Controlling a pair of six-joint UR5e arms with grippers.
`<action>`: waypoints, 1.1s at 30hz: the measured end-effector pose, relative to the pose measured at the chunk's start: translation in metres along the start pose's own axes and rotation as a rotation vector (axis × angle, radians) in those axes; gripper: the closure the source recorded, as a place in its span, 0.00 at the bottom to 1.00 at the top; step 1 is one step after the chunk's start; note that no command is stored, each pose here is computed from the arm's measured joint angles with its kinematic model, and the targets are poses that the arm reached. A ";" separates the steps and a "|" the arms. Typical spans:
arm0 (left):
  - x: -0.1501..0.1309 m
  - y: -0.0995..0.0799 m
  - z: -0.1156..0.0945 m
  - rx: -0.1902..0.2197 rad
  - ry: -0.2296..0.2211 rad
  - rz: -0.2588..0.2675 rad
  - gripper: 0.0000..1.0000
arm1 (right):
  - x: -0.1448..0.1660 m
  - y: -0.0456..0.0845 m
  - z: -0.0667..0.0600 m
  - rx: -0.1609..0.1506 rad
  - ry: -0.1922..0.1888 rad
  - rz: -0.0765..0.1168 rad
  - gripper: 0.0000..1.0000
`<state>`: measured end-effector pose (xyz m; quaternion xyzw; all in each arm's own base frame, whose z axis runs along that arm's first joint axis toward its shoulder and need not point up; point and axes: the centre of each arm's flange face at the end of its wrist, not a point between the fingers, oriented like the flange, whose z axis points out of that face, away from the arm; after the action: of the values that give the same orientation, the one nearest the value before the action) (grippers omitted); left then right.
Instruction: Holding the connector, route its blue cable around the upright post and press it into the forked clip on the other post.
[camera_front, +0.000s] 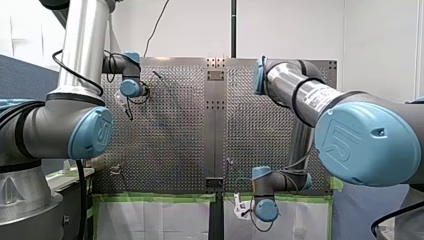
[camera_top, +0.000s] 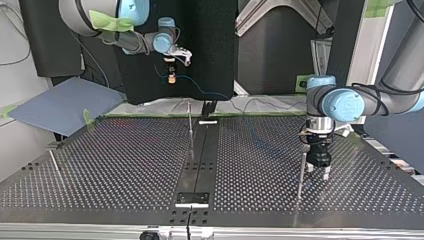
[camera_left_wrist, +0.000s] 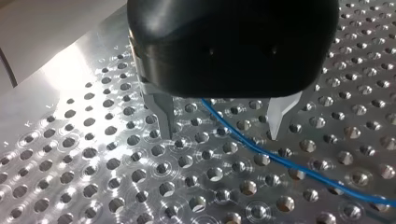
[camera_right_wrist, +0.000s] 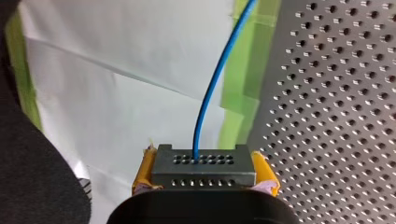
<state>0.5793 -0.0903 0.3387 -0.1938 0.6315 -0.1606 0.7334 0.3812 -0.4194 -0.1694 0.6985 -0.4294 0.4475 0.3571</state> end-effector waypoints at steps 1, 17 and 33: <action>0.000 0.000 0.000 -0.001 0.000 0.000 0.00 | 0.003 0.001 -0.001 -0.001 0.004 0.002 1.00; 0.000 0.001 0.000 -0.008 -0.001 0.000 0.00 | 0.051 0.028 -0.025 -0.013 0.061 0.045 1.00; 0.000 0.002 -0.001 -0.020 0.003 0.000 0.00 | 0.123 0.081 -0.015 0.010 0.160 0.060 1.00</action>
<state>0.5780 -0.0887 0.3373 -0.2009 0.6342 -0.1544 0.7304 0.3303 -0.4712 -0.0401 0.6491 -0.4178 0.5146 0.3733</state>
